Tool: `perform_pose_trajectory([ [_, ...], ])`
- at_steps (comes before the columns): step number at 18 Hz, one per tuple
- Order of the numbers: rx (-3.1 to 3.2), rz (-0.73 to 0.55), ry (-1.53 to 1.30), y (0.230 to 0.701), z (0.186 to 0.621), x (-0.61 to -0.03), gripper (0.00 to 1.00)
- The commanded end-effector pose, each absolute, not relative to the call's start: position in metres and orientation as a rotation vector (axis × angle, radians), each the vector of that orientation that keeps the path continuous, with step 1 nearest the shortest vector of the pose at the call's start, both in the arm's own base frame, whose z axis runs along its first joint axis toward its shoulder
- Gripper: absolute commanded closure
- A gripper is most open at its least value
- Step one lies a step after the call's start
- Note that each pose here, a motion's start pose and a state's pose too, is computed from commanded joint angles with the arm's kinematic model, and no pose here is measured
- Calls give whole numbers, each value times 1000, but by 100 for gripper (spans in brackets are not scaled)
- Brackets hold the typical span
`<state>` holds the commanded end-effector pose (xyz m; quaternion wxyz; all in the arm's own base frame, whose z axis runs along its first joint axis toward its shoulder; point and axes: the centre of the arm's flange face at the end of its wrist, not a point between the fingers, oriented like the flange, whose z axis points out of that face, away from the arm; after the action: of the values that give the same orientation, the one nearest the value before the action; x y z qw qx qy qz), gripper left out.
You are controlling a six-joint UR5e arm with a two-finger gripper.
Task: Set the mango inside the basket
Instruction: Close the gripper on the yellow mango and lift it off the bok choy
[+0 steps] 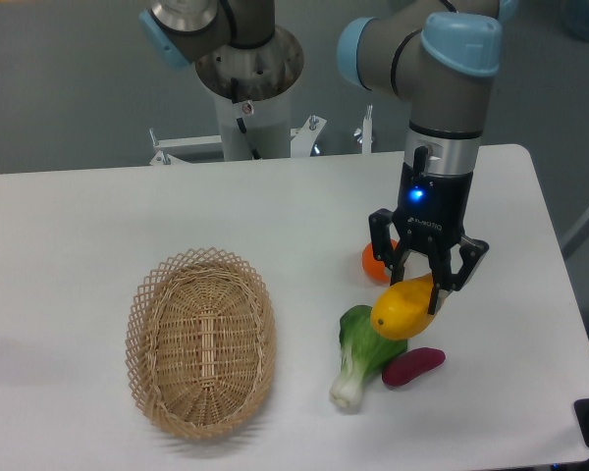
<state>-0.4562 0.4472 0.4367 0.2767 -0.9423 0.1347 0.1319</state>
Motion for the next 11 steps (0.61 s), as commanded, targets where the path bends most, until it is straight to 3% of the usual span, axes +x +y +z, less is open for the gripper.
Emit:
perform_pose_trajectory([
  [11,-2541,334,297,446,441,-438,60],
])
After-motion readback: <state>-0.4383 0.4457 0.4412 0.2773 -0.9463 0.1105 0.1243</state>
